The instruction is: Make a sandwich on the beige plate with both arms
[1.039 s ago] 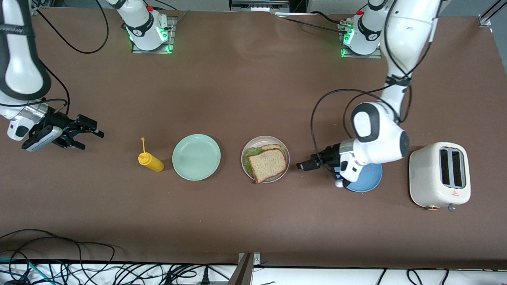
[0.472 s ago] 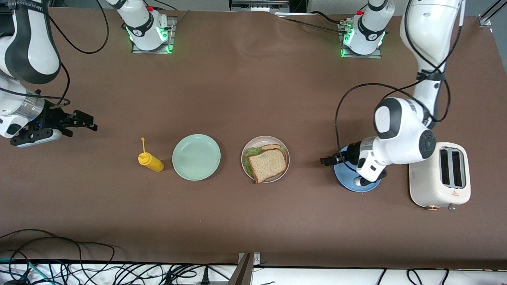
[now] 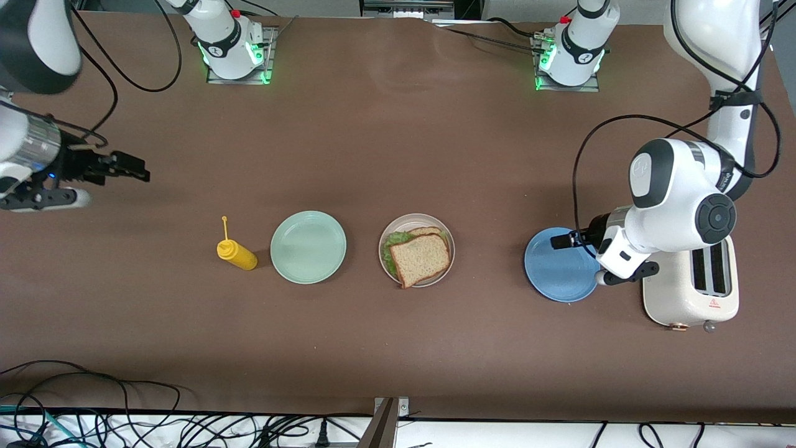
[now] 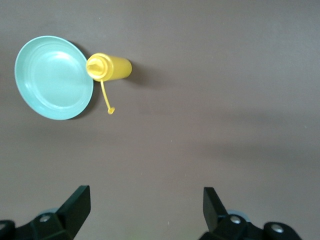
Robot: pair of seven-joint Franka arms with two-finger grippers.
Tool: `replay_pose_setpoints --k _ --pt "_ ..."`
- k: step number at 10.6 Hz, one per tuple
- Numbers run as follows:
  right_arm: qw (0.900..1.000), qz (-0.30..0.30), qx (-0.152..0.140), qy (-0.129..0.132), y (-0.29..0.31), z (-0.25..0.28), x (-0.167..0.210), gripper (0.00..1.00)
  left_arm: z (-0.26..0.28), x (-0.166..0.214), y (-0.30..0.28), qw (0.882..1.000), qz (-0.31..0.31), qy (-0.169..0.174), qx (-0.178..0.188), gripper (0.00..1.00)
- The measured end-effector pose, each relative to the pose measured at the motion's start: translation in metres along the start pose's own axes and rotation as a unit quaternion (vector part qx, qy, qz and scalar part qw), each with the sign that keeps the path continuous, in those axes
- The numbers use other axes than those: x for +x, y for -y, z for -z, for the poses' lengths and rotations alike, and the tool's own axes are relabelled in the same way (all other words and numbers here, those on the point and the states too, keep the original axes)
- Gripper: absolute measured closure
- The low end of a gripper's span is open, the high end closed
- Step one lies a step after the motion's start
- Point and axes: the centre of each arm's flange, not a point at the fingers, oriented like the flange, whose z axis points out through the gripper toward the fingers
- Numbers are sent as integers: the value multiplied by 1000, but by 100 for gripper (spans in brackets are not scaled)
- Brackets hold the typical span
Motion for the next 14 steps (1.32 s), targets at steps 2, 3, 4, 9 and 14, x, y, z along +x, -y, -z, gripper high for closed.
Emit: replay_pose_setpoints --k 2,3,4,9,14 --pt "1000 -12 -11 6 10 30 -12 0 15 -2 4 999 -17 -7 35 0" --pt "999 -27 -18 3 19 43 -15 0 27 -4 7 999 -26 -10 41 0" --pt "999 -43 -28 -5 27 53 -16 0 39 -8 13 998 -37 -10 46 0" --pt "996 -44 -45 -63 24 67 -1 0 102 -42 28 993 -64 -18 96 0" --pt "997 0 -48 -63 7 54 0 0 168 -91 42 990 -102 -11 97 0"
